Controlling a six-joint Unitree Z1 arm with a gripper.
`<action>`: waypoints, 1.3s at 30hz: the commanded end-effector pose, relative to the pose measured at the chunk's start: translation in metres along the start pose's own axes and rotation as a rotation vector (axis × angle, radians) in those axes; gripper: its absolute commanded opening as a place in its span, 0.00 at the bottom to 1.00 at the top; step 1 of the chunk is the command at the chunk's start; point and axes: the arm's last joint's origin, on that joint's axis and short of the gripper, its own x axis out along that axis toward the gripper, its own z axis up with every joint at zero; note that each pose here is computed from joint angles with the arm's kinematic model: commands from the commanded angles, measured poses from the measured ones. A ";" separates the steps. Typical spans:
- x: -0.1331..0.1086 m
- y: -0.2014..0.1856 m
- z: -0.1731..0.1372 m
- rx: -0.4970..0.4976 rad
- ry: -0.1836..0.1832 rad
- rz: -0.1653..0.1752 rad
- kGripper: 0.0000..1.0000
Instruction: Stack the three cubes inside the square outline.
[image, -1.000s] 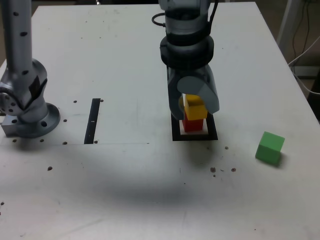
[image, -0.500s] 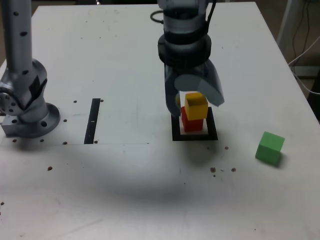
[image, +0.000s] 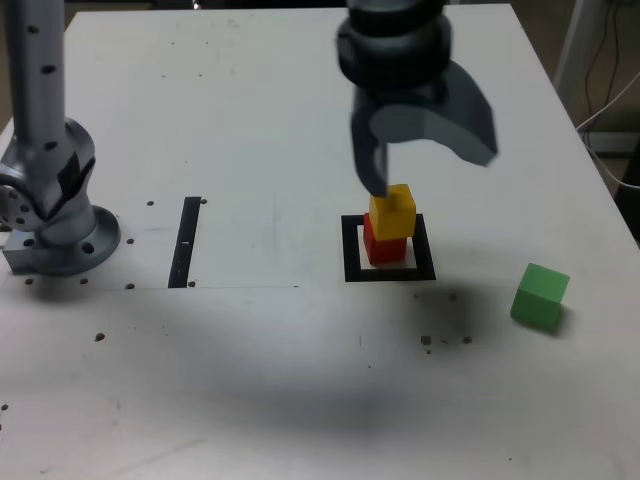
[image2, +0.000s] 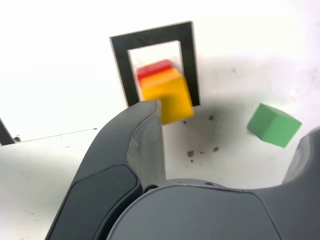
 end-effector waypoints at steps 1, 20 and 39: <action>0.002 -0.006 0.012 0.041 0.003 -0.002 0.99; 0.031 -0.040 0.086 0.361 0.009 -0.037 0.99; 0.092 -0.057 0.125 0.418 0.069 -0.086 0.95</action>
